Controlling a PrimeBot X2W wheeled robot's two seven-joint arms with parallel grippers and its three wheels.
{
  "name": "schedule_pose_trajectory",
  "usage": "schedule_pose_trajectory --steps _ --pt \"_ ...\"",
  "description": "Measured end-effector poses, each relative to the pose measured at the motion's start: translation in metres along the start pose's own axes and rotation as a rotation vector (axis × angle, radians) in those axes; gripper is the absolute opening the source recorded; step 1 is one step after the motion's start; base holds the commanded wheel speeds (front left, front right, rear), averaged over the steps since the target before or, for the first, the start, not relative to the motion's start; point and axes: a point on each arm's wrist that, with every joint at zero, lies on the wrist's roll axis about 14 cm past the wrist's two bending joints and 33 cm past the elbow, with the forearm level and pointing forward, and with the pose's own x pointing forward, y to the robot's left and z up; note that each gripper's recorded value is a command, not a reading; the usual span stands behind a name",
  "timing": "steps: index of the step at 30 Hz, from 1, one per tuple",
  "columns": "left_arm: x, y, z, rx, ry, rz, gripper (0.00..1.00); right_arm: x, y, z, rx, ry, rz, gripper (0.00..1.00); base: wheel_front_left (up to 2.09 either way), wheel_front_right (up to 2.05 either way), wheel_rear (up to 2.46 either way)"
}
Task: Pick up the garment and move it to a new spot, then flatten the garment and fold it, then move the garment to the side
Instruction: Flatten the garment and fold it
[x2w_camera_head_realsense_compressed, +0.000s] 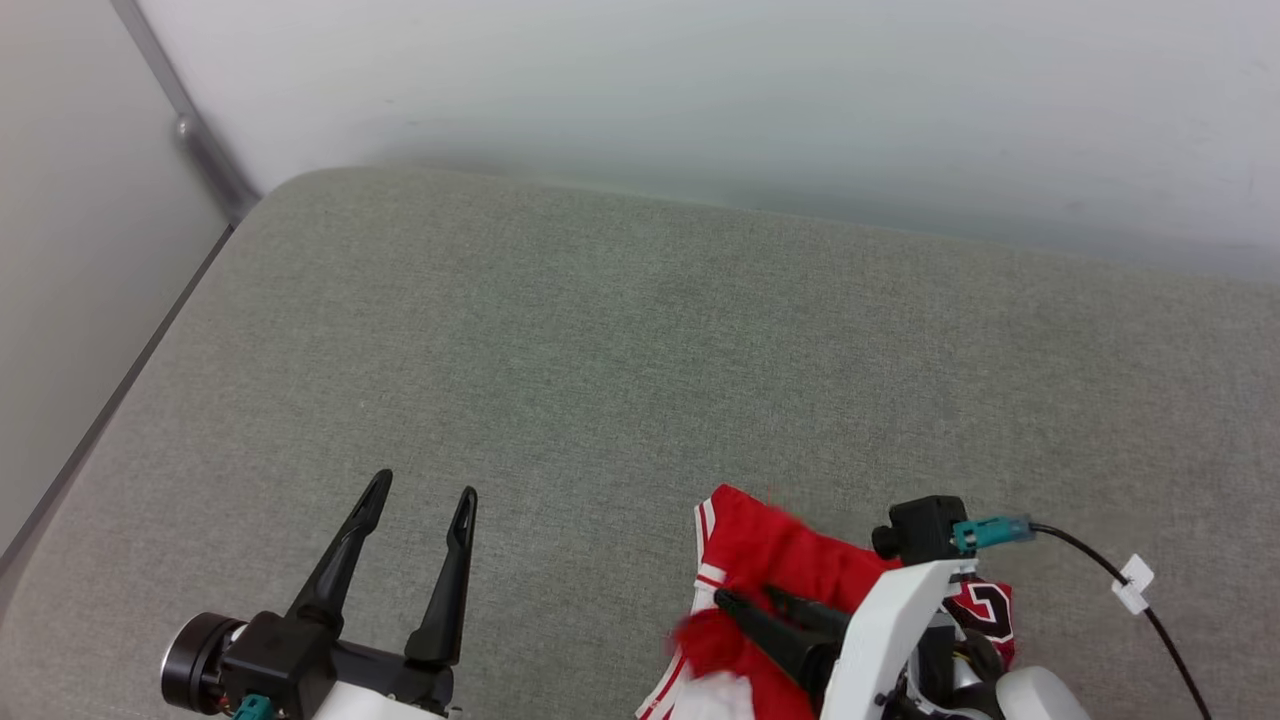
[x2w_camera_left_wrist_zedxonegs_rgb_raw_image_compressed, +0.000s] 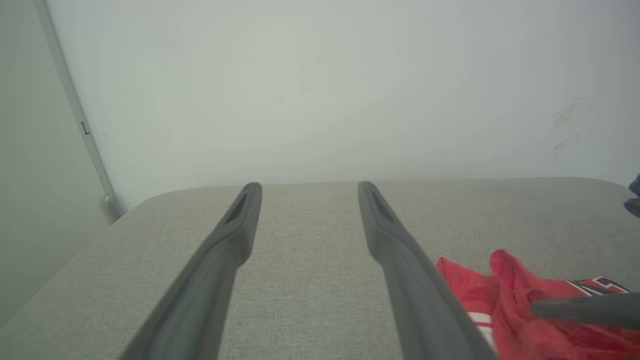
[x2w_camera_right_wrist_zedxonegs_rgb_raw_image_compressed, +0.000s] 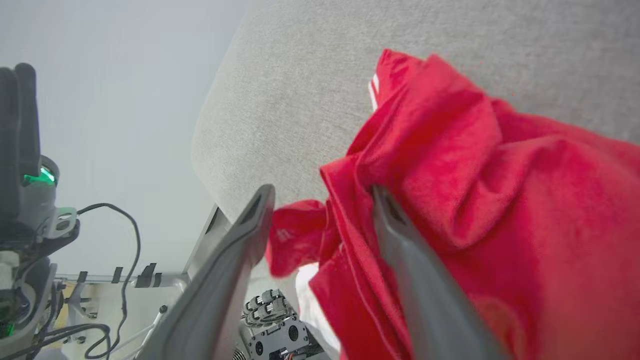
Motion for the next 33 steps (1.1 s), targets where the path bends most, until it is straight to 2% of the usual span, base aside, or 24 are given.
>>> schedule_pose_trajectory --steps 5,10,16,19,24,27,31,33 --pt "0.001 0.001 0.0 0.003 -0.001 -0.002 1.0 0.004 0.02 0.008 0.024 -0.033 0.075 1.0 0.0 0.0 0.0" --pt "0.004 -0.004 0.001 0.001 -0.008 -0.019 1.0 -0.002 0.021 0.034 -0.043 -0.11 0.056 1.0 0.0 0.0 0.0" --pt "0.012 -0.015 0.003 -0.01 -0.02 -0.06 1.0 -0.035 -0.007 0.102 -0.354 -0.289 -0.174 1.0 0.0 0.0 0.0" --pt "0.016 -0.021 0.002 -0.018 -0.023 -0.077 1.0 -0.066 -0.028 0.135 -0.517 -0.385 -0.31 1.0 0.0 0.0 0.0" --pt "0.024 -0.03 0.001 -0.033 -0.025 -0.103 1.0 -0.127 -0.064 0.176 -0.715 -0.53 -0.513 1.0 0.0 0.0 0.0" --pt "0.027 -0.036 -0.002 -0.044 -0.019 -0.121 1.0 -0.155 -0.078 0.18 -0.676 -0.623 -0.557 1.0 0.0 0.0 0.0" --pt "0.031 -0.041 -0.005 -0.06 -0.014 -0.133 1.0 -0.19 -0.085 0.184 -0.745 -0.717 -0.63 1.0 0.0 0.0 0.0" --pt "0.032 -0.043 -0.006 -0.067 -0.01 -0.139 1.0 -0.205 -0.091 0.181 -0.742 -0.761 -0.665 1.0 0.0 0.0 0.0"
